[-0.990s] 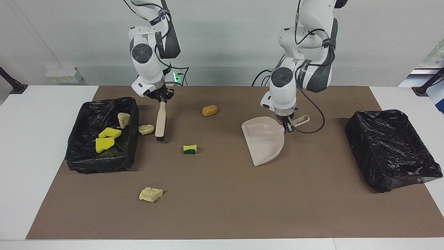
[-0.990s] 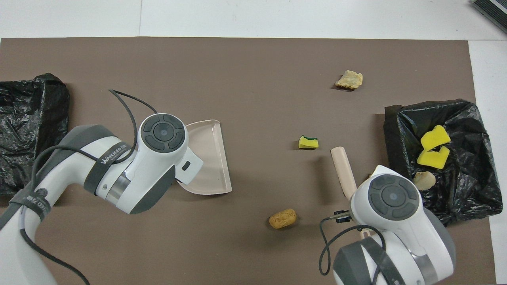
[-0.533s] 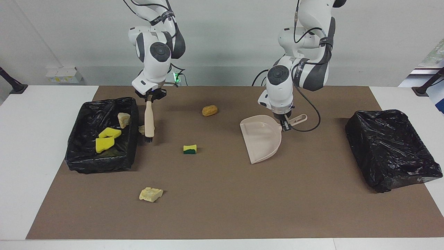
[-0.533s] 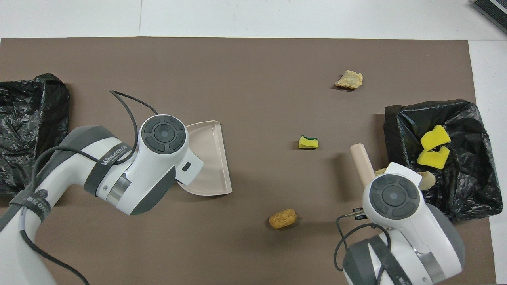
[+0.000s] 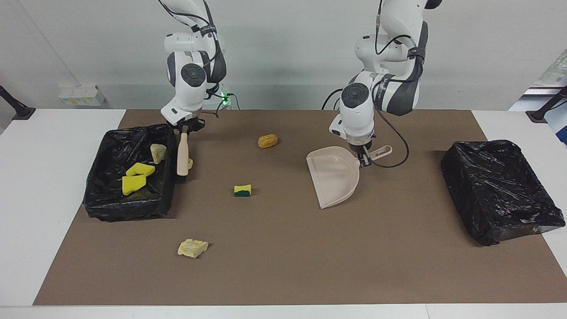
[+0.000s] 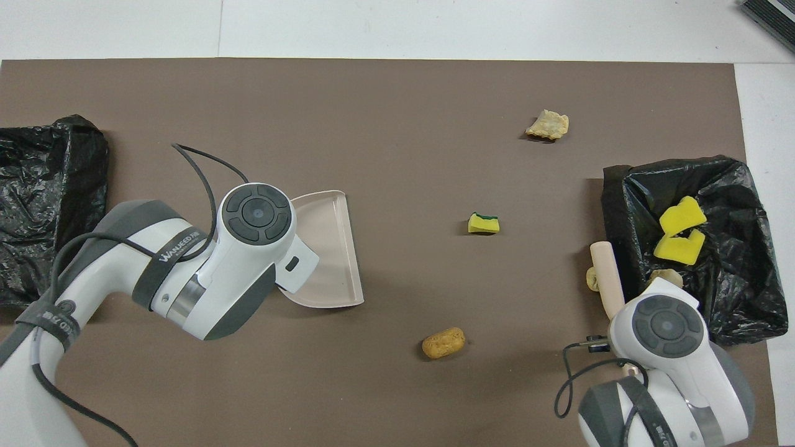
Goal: Sweep and dump trash in bin
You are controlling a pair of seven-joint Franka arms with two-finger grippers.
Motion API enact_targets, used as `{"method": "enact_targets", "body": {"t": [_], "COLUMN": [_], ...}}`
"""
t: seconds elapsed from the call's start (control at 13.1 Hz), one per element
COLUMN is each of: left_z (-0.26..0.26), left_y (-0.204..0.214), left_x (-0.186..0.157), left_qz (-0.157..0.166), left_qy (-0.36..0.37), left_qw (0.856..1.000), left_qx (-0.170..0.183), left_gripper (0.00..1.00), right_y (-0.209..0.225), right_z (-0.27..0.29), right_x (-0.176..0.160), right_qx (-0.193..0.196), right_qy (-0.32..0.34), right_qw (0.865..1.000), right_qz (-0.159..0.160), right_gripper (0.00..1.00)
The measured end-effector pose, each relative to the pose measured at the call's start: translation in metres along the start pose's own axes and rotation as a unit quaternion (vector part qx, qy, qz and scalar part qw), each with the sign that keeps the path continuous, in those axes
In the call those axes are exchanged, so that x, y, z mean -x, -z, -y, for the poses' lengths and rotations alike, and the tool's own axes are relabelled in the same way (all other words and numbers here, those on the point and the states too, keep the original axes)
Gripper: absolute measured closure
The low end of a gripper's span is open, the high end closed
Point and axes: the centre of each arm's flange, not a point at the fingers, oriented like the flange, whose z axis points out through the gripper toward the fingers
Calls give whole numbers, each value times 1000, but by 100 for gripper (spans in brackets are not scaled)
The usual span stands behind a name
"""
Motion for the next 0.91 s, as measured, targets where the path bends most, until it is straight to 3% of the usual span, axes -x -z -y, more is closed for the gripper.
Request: {"method": "enact_targets", "body": {"t": [0.23, 0.46, 0.69, 0.91], "left_z": [0, 0, 1, 1], "left_y": [-1, -1, -2, -2], "left_x": [0, 1, 1, 1], "left_qz": [-1, -1, -1, -2], "left_qy": [0, 1, 1, 1], "left_qw": [1000, 1000, 1000, 1000], "left_qx": [-1, -1, -1, -1], "left_gripper": [68, 68, 68, 68], "right_y": [19, 56, 104, 140], "right_z": [30, 86, 140, 125], "right_x": [-11, -32, -38, -44], "right_qx": [-109, -186, -207, -191], "right_qy": [-12, 9, 34, 43], "right_qw": [994, 982, 978, 980], "right_qz": [9, 5, 9, 20], "right_gripper": [74, 74, 74, 74]}}
